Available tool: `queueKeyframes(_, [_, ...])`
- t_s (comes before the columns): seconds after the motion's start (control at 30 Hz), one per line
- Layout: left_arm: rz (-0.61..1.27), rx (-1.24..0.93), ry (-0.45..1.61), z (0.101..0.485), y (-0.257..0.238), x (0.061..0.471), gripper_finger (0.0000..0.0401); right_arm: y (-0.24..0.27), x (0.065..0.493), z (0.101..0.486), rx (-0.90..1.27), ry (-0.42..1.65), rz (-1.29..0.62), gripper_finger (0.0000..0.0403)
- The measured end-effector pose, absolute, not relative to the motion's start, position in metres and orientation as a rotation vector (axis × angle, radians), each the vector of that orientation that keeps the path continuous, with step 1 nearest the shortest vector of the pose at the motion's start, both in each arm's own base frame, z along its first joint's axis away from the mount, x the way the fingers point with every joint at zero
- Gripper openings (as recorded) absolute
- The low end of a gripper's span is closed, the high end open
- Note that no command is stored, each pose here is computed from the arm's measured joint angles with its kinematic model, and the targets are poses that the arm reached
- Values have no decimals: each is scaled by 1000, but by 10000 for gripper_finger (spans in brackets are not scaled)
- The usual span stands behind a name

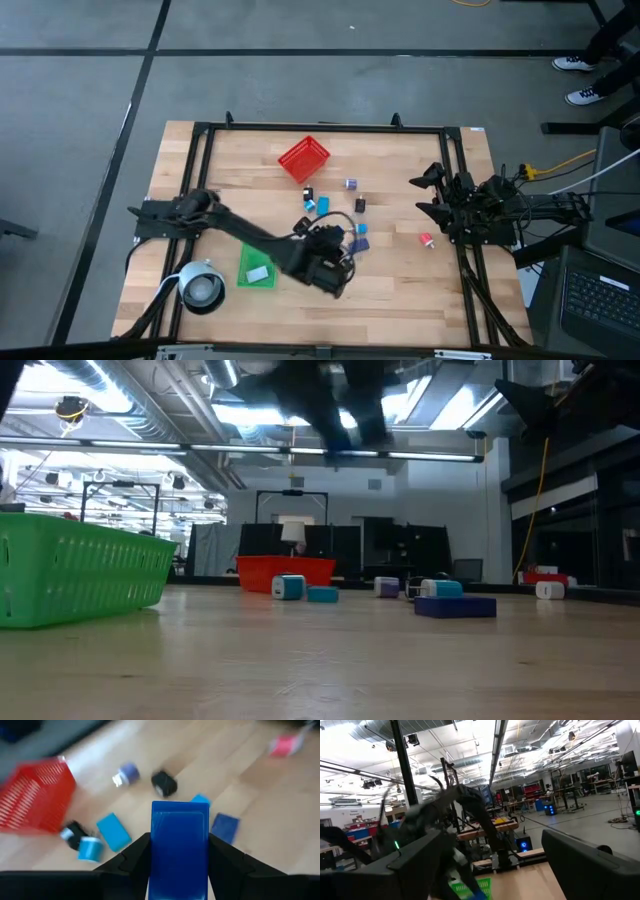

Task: Pick & Place Office items
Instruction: Put the left blue digital clock into the green bin

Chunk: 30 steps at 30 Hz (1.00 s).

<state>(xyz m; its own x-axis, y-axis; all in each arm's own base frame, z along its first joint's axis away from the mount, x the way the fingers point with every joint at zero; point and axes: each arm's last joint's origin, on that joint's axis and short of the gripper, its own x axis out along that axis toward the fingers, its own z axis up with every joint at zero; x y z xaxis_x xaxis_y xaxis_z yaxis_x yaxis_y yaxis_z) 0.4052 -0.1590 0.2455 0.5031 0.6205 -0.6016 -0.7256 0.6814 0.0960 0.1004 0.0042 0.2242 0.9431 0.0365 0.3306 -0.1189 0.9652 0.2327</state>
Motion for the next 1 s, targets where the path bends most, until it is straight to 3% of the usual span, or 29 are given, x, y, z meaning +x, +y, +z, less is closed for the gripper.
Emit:
queueKeyframes(0.13, [730,-181,665,286,-178,369,151,4,100,224,256,-331,82,345])
queueKeyframes(0.37, [821,-217,1120,288,-190,305,151,4,100,224,260,-331,86,345])
queueKeyframes(0.67, [737,-289,1412,262,-204,291,151,4,100,225,259,-334,86,345])
queueKeyframes(1.0, [800,-238,1482,218,-196,281,151,4,100,225,259,-335,86,345])
